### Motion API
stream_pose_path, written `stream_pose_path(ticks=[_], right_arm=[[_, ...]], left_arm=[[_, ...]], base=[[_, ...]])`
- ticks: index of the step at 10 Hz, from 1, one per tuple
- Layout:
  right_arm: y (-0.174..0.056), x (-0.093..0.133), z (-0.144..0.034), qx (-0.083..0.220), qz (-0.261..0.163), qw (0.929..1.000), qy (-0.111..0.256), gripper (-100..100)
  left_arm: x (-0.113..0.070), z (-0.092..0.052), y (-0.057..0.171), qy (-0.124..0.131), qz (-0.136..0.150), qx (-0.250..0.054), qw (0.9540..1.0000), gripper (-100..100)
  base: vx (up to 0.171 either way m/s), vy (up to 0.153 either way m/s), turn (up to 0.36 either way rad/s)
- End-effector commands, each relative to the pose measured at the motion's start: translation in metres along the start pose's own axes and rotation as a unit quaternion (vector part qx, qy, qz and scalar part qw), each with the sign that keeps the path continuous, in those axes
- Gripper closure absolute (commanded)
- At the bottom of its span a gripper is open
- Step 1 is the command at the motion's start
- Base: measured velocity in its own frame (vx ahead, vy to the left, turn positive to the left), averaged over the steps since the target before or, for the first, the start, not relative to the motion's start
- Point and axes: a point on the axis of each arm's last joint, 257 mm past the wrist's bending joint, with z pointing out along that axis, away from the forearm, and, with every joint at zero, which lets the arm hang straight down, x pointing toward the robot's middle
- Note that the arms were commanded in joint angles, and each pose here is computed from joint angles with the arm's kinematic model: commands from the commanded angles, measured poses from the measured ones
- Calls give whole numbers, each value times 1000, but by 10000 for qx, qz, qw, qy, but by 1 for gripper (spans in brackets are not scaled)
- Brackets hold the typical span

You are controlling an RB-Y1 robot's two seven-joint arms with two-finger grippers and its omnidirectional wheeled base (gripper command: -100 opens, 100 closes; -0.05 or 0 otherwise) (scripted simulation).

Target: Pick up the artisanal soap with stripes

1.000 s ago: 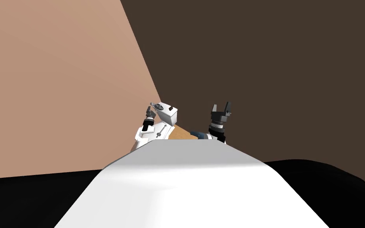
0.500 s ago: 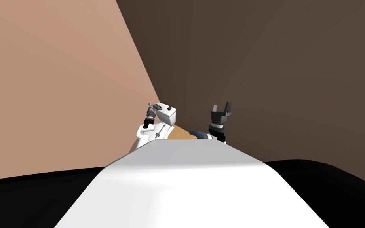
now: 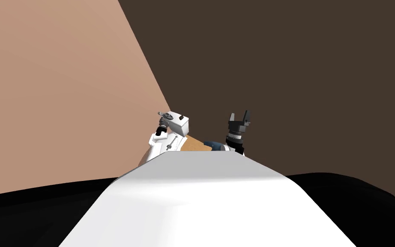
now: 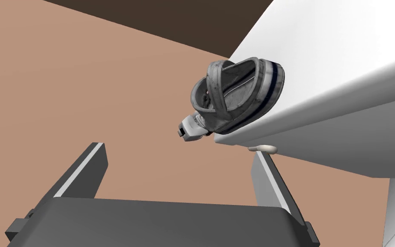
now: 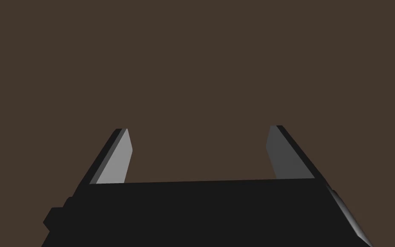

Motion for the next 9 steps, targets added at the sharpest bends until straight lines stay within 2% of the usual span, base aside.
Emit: stream_pose_path(ticks=[1,2,3,5,6,7,8,9], right_arm=[[0,0,0,0,0,10000,0,0],[0,0,0,0,0,10000,0,0],[0,0,0,0,0,10000,0,0],[0,0,0,0,-1,10000,0,0],[0,0,0,0,-1,10000,0,0],[0,0,0,0,-1,10000,0,0],[0,0,0,0,-1,10000,0,0],[0,0,0,0,-1,10000,0,0]], left_arm=[[-8,9,9,-132,-139,-180,9997,-100],[-13,9,20,-188,-138,-286,9993,-100],[-18,21,17,-325,-373,-390,9980,-100],[-26,21,34,-434,-381,-589,9966,-100],[-31,32,31,-584,-614,-703,9939,-100],[-36,32,45,-670,-625,-862,9921,-100],[-38,31,48,-688,-625,-892,9917,-100],[-43,42,46,-842,-858,-1015,9875,-100]], base=[[-5,-17,-59],[-3,-11,10],[-2,-26,-92],[0,-2,-15],[17,15,-54],[13,12,-44],[0,0,0],[19,17,-61]])
